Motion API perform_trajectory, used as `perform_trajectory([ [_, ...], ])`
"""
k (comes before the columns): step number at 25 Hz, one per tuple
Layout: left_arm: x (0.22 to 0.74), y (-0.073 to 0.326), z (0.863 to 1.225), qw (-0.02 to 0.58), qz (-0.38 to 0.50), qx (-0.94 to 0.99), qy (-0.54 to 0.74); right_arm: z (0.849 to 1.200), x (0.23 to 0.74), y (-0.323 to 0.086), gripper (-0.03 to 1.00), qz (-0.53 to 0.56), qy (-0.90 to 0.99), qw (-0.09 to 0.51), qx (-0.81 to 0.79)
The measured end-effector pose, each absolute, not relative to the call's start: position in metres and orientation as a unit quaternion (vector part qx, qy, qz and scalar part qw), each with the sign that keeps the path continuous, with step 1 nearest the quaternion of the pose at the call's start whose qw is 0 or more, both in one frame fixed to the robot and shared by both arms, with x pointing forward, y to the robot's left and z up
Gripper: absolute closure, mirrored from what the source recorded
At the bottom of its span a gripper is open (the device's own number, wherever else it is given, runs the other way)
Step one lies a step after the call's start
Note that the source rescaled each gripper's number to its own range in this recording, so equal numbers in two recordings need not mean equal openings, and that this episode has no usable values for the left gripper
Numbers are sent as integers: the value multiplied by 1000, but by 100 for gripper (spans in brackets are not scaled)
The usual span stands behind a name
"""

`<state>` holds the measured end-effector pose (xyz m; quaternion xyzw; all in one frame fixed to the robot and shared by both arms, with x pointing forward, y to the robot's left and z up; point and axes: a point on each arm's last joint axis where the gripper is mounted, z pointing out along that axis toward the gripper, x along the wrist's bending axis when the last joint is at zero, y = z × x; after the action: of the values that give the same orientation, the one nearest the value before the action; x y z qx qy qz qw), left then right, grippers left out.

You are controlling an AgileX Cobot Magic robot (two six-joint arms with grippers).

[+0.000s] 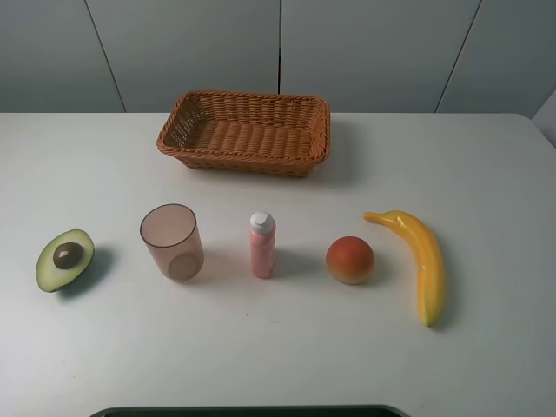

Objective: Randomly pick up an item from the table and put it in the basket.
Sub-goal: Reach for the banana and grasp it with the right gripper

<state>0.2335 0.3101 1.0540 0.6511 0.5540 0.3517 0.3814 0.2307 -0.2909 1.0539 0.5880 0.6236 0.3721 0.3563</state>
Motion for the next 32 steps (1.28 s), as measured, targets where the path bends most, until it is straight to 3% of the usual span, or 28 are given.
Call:
perform_trajectory([
  [7, 234, 310, 1054, 381, 352, 651, 554, 1113, 255, -291, 0, 336, 659, 336, 583],
  [11, 234, 310, 1054, 381, 352, 651, 554, 1147, 309, -291, 0, 286, 701, 262, 599],
  [17, 234, 310, 1054, 381, 352, 651, 554, 1161, 397, -292, 0, 245, 725, 192, 615],
  [21, 234, 310, 1054, 381, 352, 651, 554, 1143, 445, -284, 0, 220, 748, 146, 608],
  [32, 234, 310, 1054, 382, 351, 651, 555, 1039, 525, -241, 0, 75, 759, 20, 646],
])
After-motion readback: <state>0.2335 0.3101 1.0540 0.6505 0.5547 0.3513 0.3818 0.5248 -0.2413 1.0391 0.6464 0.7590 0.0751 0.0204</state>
